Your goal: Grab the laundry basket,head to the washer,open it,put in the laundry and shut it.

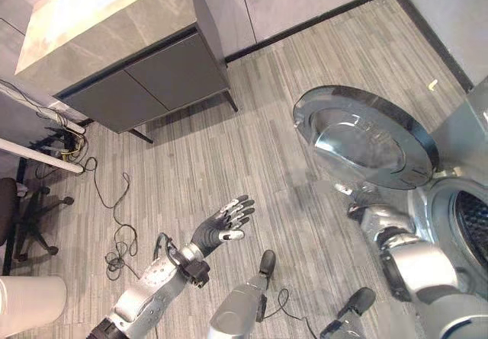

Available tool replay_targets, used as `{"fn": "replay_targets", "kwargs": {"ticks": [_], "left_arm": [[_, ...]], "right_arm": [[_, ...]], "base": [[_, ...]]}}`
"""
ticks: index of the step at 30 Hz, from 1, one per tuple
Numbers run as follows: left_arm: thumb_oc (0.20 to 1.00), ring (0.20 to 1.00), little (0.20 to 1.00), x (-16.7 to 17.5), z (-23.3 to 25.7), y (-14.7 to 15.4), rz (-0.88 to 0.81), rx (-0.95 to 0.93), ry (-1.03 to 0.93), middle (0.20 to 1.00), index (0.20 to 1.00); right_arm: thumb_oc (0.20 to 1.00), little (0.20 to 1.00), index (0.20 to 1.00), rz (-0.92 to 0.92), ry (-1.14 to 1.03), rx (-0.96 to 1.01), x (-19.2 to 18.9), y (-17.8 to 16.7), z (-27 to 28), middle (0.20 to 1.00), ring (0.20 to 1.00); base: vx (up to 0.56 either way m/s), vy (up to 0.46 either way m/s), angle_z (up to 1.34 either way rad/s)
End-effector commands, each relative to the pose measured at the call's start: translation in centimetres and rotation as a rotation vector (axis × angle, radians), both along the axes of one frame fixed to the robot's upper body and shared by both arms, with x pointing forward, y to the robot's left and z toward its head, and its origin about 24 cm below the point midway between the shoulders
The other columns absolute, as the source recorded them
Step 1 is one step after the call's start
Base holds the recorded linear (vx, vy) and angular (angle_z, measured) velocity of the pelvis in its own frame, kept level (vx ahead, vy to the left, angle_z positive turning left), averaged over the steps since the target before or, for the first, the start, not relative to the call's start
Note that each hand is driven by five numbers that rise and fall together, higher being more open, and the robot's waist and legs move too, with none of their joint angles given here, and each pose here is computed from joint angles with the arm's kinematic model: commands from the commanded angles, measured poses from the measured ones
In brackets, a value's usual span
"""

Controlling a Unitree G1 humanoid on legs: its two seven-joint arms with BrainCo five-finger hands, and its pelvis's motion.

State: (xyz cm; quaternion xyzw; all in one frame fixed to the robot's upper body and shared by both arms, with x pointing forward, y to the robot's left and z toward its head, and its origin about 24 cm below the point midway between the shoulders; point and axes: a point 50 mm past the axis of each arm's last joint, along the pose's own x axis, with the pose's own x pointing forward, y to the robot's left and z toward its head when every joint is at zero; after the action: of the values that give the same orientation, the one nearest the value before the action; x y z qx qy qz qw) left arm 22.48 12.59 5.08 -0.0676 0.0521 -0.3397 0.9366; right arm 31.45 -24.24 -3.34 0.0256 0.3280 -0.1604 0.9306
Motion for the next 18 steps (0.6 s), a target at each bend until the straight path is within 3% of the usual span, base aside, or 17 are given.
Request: {"fn": "replay_targets", "kwargs": {"ticks": [1,5,9,11,12,14,15,18], "left_arm": [[1.0,1.0,1.0,0.6,2.7,0.5,0.007,0.148,-0.252,1.0,1.0],[1.0,1.0,1.0,1.5,3.8,-0.5,-0.121,0.319,-0.407,1.0,1.0],[1.0,1.0,1.0,1.9,5.5,-2.2,-0.27,0.387,-0.522,1.0,1.0],[1.0,1.0,1.0,2.1,5.8,-5.8,-0.486,0.457,-0.604,1.0,1.0],[1.0,1.0,1.0,2.1,5.8,-6.0,-0.488,0.456,-0.606,1.0,1.0],[1.0,1.0,1.0,2.8,5.6,-9.6,-0.585,0.497,-0.662,1.0,1.0],[1.0,1.0,1.0,3.5,4.9,-13.6,-0.639,0.54,-0.685,1.0,1.0],[1.0,1.0,1.0,3.8,3.0,-18.1,-0.619,0.506,-0.577,1.0,1.0]], "right_arm": [[1.0,1.0,1.0,0.076,0.074,0.038,-2.5,3.0,-3.4,1.0,1.0],[1.0,1.0,1.0,0.215,0.268,-0.002,-8.8,3.6,-8.1,1.0,1.0],[1.0,1.0,1.0,0.258,0.42,-0.065,-13.4,1.3,-10.1,1.0,1.0],[1.0,1.0,1.0,0.255,0.533,-0.09,-17.1,-0.7,-11.1,1.0,1.0],[1.0,1.0,1.0,0.251,0.533,-0.09,-17.1,-0.8,-11.1,1.0,1.0],[1.0,1.0,1.0,0.213,0.574,-0.098,-18.6,-2.0,-11.3,1.0,1.0],[1.0,1.0,1.0,0.145,0.572,-0.093,-19.0,-3.0,-11.1,1.0,1.0],[1.0,1.0,1.0,0.061,0.531,-0.086,-18.6,-3.5,-10.7,1.0,1.0]], "base": [[0.09,-0.054,0.04],[0.09,-0.067,-0.07],[0.07,-0.06,-0.31],[0.12,-0.068,-0.49],[0.05,-0.057,-0.41],[0.01,-0.088,-0.49],[-0.01,-0.11,-0.5],[-0.02,-0.124,-0.69]]}}
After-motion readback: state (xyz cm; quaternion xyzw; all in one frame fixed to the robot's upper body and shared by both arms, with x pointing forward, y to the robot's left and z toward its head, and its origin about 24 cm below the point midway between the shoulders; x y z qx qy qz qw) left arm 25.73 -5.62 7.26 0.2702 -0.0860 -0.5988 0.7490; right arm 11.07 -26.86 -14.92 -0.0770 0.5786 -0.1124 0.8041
